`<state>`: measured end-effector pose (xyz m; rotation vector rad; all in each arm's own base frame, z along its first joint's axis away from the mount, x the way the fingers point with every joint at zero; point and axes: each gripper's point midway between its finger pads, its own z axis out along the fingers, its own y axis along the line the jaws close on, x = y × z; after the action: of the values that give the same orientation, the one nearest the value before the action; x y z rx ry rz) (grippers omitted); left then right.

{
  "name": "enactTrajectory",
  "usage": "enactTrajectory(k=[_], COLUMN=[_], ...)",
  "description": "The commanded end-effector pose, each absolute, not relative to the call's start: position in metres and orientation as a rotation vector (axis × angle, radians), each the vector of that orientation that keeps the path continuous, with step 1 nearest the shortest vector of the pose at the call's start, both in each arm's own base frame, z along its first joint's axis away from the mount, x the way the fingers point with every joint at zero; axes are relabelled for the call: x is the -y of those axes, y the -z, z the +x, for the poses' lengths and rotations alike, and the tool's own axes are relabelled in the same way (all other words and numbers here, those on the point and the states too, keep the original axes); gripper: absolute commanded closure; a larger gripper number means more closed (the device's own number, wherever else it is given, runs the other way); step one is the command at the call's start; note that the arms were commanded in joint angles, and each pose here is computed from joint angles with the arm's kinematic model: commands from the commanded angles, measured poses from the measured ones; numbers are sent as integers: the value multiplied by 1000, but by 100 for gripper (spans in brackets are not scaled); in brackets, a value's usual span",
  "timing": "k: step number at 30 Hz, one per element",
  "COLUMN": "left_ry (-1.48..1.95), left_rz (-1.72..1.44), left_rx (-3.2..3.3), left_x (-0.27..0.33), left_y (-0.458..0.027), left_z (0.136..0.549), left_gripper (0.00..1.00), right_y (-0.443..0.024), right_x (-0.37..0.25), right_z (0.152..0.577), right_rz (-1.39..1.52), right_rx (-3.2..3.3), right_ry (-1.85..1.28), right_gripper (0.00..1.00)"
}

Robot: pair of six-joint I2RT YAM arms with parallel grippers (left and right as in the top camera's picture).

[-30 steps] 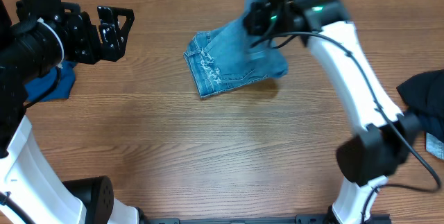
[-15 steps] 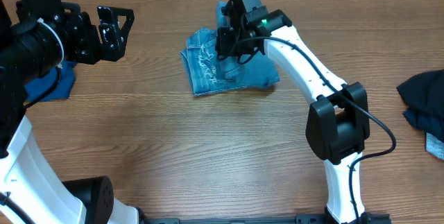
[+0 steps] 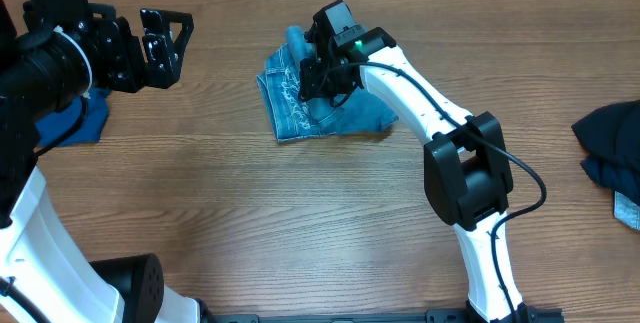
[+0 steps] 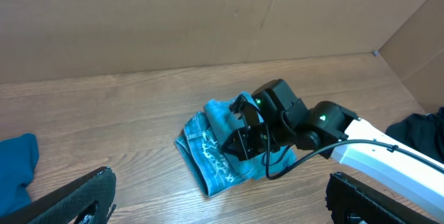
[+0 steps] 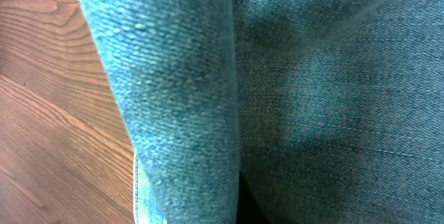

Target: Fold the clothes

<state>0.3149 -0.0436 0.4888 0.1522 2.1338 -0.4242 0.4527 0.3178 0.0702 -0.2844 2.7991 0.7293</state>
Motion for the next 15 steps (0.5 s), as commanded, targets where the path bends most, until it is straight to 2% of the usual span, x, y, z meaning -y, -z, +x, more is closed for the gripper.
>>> enactTrajectory(k=[1,4,6,7,15], left_ry=[438,438,438,438,438], left_rz=[174,174,174,174,174], left_rx=[-2138,-2138,-2138,-2138,-2138], left_x=[47,47,47,47,47], left_y=[-487,-487,-487,-487,-487], left_z=[316,316,316,316,316], left_gripper=[0,0,0,0,0], right_y=[-75,-75,-75,-75,-82], right_x=[-347,-354,-360,-362,-377], right_z=[433,428,423,420,407], right_rz=[-334,-351,-372,-381,-429], right_rx=[-2809,-2811,-2811,-2811,-2814], right_ry=[-801,-806,-808,-810,-945], right_gripper=[95,82,57,51,49])
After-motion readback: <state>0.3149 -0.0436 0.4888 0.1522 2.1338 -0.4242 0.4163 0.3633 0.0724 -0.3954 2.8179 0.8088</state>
